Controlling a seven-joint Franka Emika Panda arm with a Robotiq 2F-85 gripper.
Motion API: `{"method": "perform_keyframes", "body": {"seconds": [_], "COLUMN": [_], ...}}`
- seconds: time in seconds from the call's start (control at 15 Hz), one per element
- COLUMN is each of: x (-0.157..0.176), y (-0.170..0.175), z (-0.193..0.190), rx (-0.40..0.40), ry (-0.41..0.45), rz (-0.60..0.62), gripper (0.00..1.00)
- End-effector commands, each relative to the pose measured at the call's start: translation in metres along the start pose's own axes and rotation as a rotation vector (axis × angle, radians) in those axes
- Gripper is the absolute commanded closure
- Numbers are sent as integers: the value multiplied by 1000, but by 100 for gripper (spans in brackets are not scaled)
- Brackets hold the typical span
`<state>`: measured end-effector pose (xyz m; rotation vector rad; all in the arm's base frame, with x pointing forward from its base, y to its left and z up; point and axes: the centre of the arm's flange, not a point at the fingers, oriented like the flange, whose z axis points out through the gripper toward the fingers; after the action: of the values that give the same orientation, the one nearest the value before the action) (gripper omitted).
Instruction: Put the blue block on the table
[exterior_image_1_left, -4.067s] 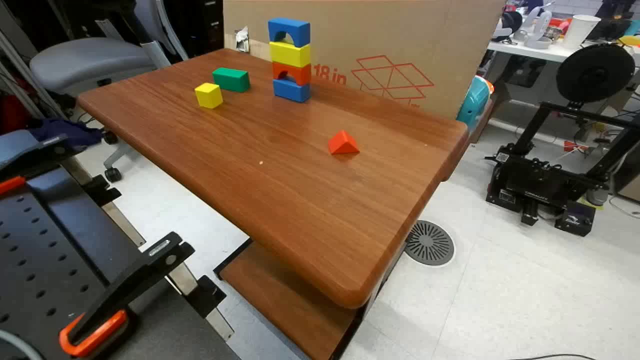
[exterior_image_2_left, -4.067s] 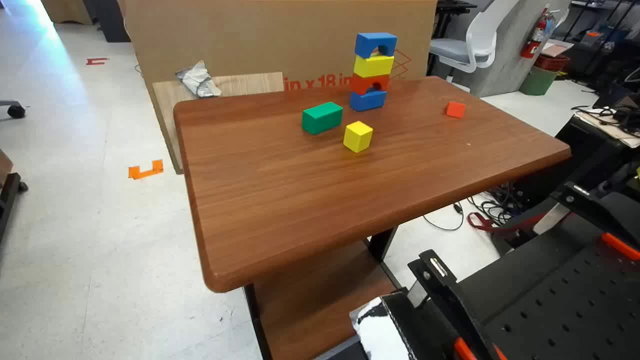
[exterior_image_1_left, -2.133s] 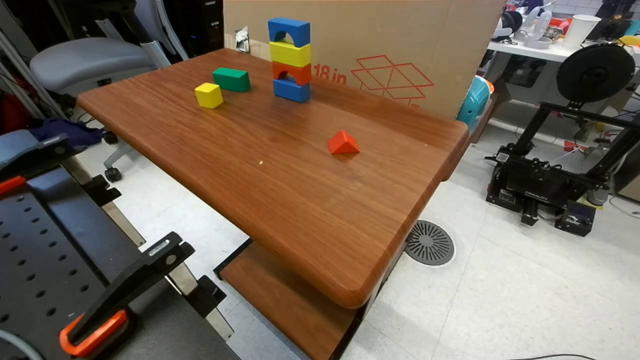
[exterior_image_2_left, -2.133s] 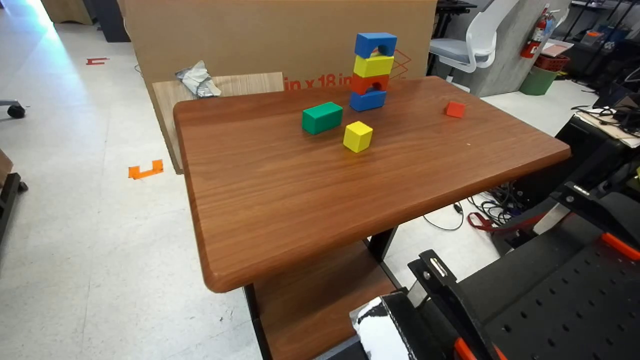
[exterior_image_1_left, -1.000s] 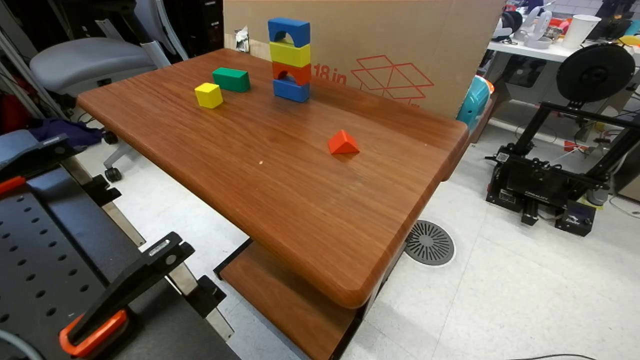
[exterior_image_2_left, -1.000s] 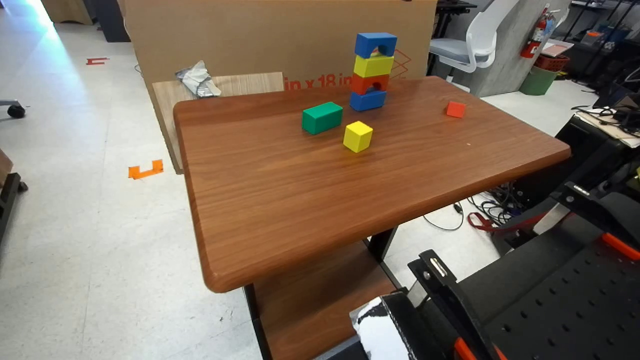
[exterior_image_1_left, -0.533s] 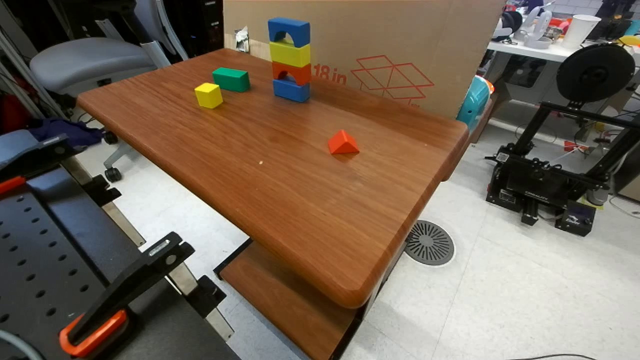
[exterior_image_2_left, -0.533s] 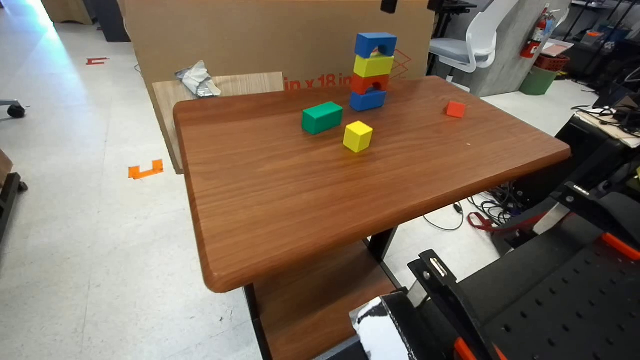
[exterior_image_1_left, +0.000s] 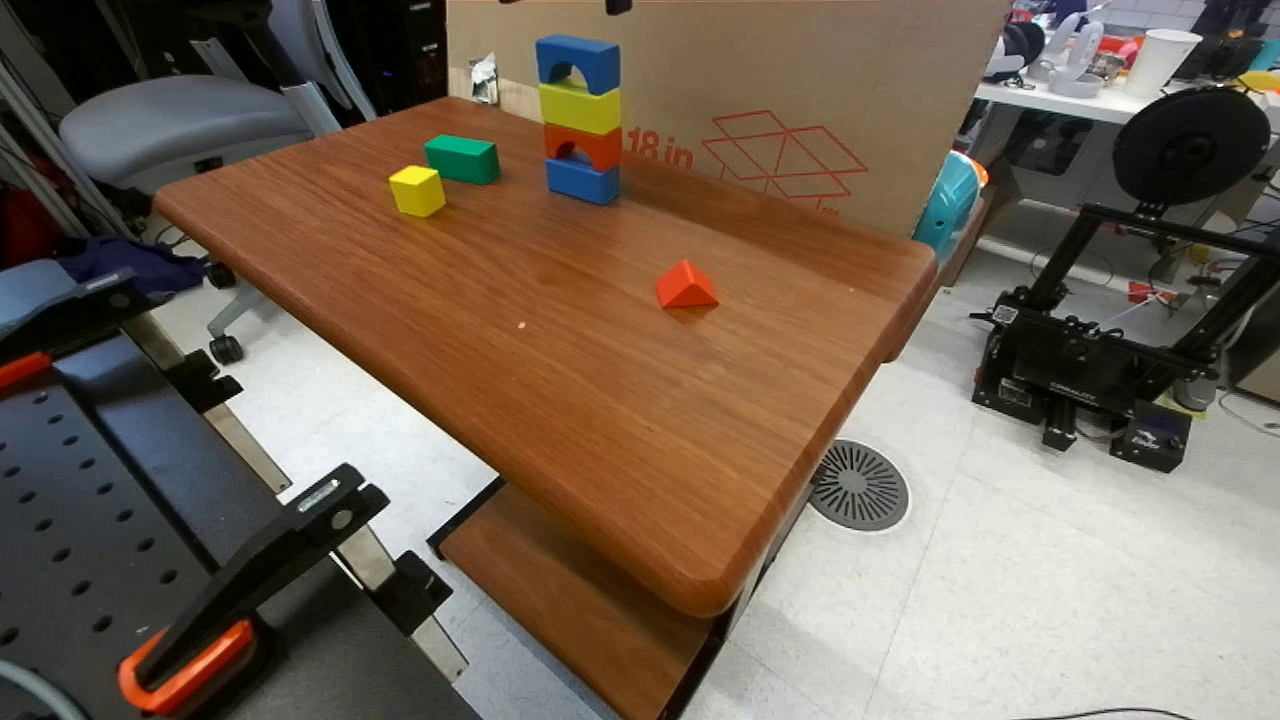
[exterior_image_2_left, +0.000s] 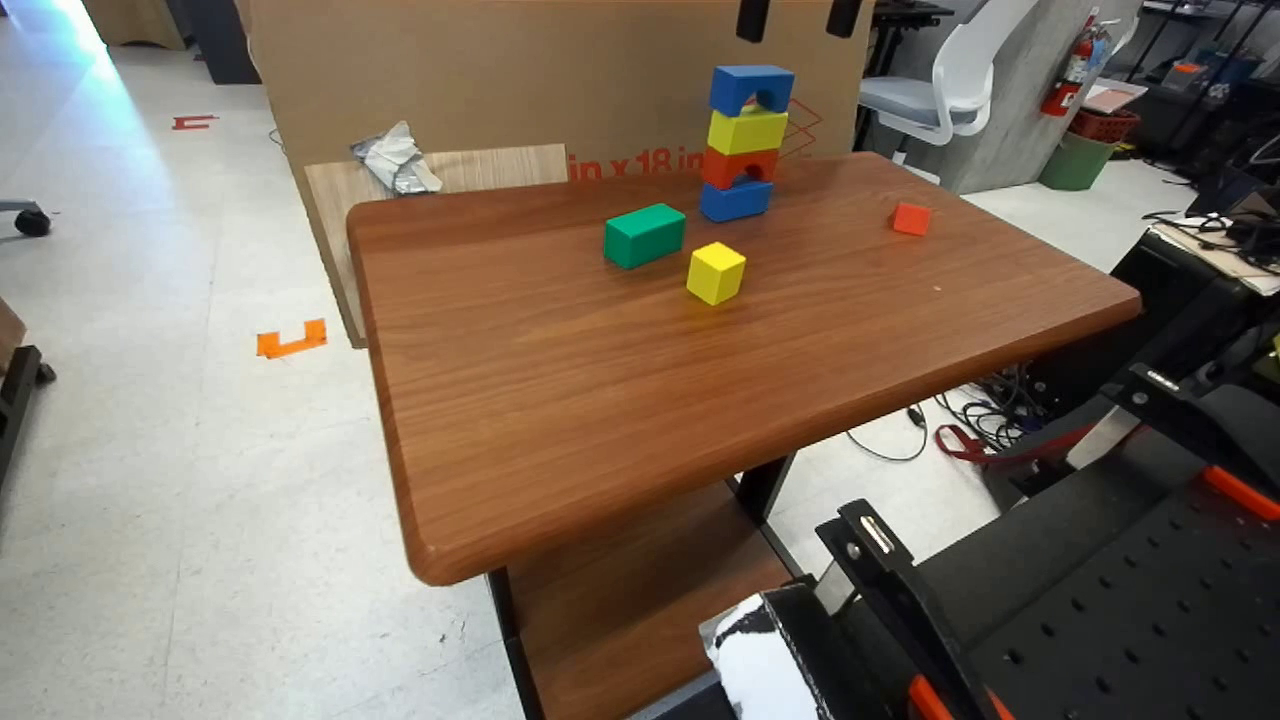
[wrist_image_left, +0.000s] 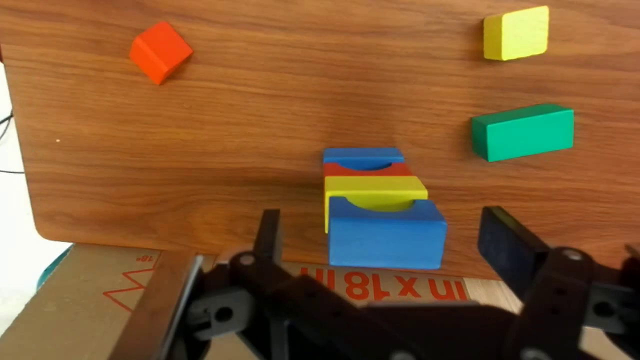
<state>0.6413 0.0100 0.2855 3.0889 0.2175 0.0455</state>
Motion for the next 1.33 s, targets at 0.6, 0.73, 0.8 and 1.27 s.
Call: {"method": "perform_keyframes", "body": {"seconds": [0.6,0.73,0.8,1.27], "x": [32,35,36,42], "y": [-7,-8,-8,-11], "z": [18,22,24,33], "rx": [21,21,21,18], "ry": [-50,-63,-72,-92], "rz": [-11,-11,-11,-17], "gripper": [0,0,0,33]}}
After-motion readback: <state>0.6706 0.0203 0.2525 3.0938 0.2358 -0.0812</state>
